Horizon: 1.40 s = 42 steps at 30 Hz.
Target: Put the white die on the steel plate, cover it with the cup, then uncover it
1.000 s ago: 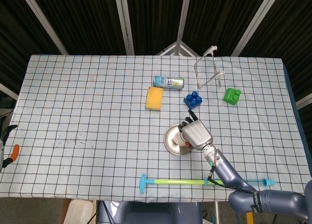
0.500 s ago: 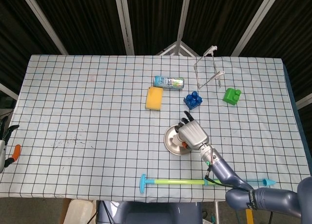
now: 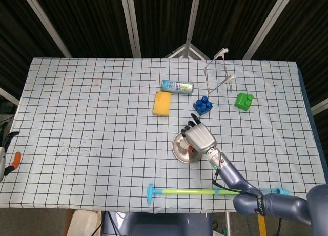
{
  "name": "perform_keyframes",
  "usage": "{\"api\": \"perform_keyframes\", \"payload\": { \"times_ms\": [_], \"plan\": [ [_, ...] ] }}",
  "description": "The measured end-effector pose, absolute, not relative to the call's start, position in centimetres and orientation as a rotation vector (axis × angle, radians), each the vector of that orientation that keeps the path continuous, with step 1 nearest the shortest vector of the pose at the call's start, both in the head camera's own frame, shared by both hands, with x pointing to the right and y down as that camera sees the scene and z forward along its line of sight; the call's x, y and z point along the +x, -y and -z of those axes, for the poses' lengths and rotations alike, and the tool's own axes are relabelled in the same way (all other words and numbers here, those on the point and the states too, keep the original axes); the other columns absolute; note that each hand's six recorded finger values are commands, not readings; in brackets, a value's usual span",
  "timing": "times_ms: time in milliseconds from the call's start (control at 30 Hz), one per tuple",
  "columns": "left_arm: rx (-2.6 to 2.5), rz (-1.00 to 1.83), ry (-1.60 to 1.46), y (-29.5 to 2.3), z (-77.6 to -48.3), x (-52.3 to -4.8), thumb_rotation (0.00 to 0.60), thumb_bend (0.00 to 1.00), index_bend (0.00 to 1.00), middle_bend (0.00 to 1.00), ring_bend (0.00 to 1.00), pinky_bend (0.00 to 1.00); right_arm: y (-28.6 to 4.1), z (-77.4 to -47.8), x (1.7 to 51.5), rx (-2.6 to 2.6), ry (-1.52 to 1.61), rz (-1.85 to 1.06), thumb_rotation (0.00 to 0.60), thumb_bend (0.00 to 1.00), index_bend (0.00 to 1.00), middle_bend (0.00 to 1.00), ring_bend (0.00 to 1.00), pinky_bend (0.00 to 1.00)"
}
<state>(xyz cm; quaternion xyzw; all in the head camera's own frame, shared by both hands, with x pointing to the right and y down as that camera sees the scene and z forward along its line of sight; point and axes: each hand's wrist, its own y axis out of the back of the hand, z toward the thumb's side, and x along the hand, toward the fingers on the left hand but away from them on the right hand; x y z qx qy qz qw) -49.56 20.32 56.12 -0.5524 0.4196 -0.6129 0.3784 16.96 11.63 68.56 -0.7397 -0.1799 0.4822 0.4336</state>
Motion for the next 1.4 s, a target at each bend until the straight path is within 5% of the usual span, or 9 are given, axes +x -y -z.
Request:
{"api": "perform_keyframes", "payload": {
  "times_ms": [1400],
  "plan": [
    [-1.419,1.563,-1.079,-20.3,-56.0,-49.7,0.6,0.6,0.22,0.0,0.0,0.03,-14.0,-68.5,17.3,-1.935,0.422,-1.203,0.6,0.36,0.58,0.47,0.24,0.02]
  ]
}}
